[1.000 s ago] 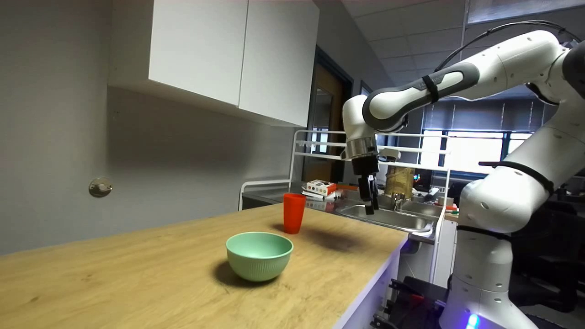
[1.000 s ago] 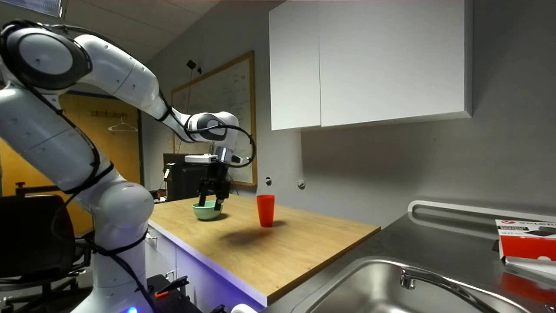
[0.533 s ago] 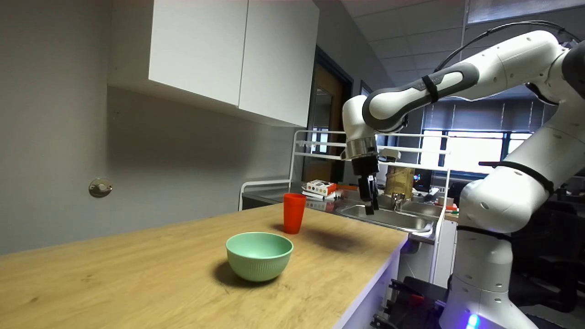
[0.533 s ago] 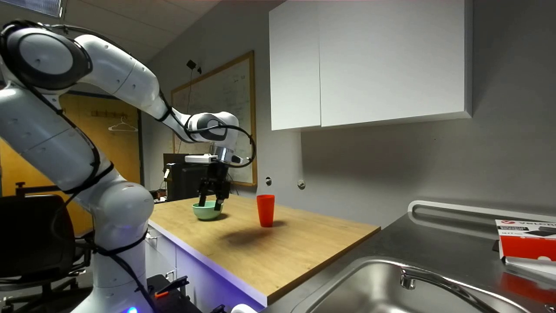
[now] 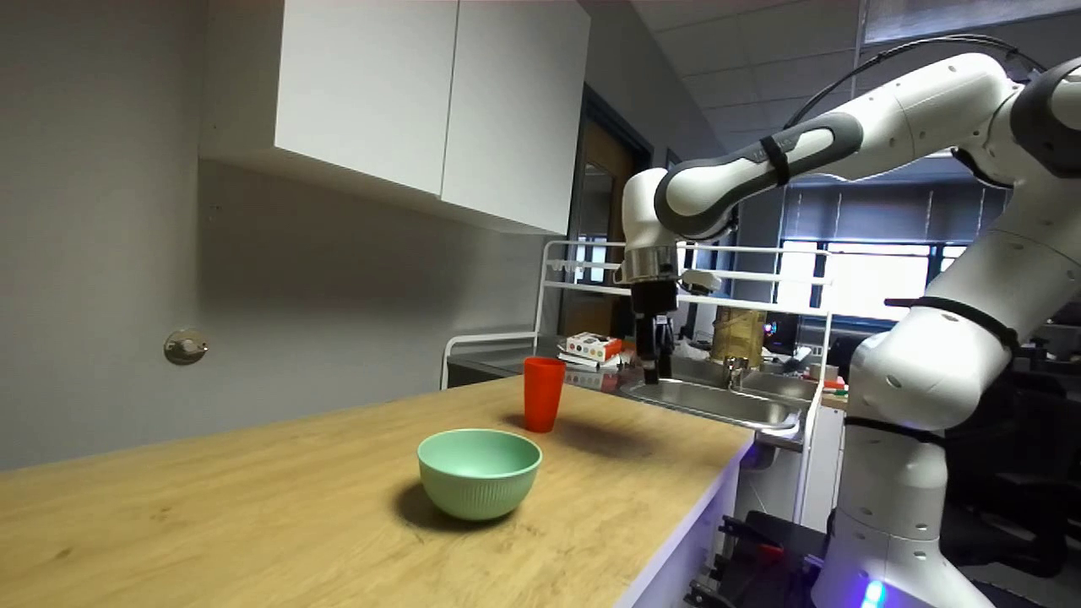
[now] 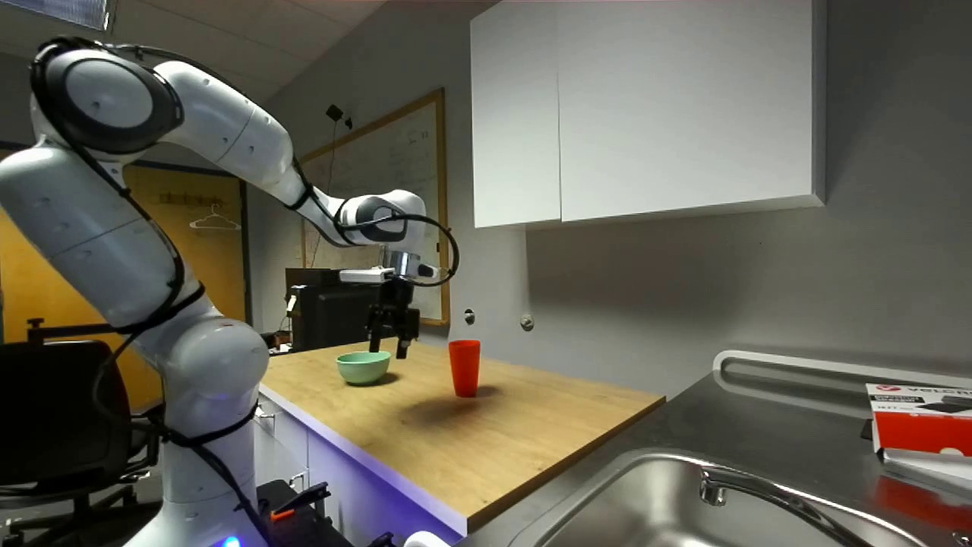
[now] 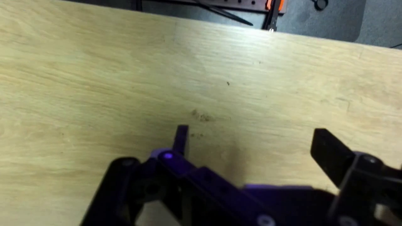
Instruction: Pour the contents in the orange cup into the mint green bowl
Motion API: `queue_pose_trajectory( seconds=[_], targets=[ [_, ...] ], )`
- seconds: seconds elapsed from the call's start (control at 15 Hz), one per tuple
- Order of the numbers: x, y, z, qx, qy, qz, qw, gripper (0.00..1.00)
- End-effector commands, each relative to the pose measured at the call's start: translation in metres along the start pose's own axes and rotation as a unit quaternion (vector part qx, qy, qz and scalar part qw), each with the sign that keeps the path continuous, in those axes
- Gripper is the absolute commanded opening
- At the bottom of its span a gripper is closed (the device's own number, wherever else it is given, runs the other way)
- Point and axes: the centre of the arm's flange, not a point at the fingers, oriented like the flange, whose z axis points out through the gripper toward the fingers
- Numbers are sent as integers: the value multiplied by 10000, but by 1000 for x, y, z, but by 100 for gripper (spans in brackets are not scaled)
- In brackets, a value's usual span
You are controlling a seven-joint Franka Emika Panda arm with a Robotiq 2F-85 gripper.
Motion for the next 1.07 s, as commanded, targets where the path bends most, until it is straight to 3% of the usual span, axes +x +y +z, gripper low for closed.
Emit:
queue_pose_trajectory(
  seconds=[0.0,0.4,1.0],
  targets=[
    [45,6,-28,14,395,159,9991,100],
    [122,39,-63,82,884,592,9943,100],
    [214,88,-67,364,746,1138,9900,100]
  ],
)
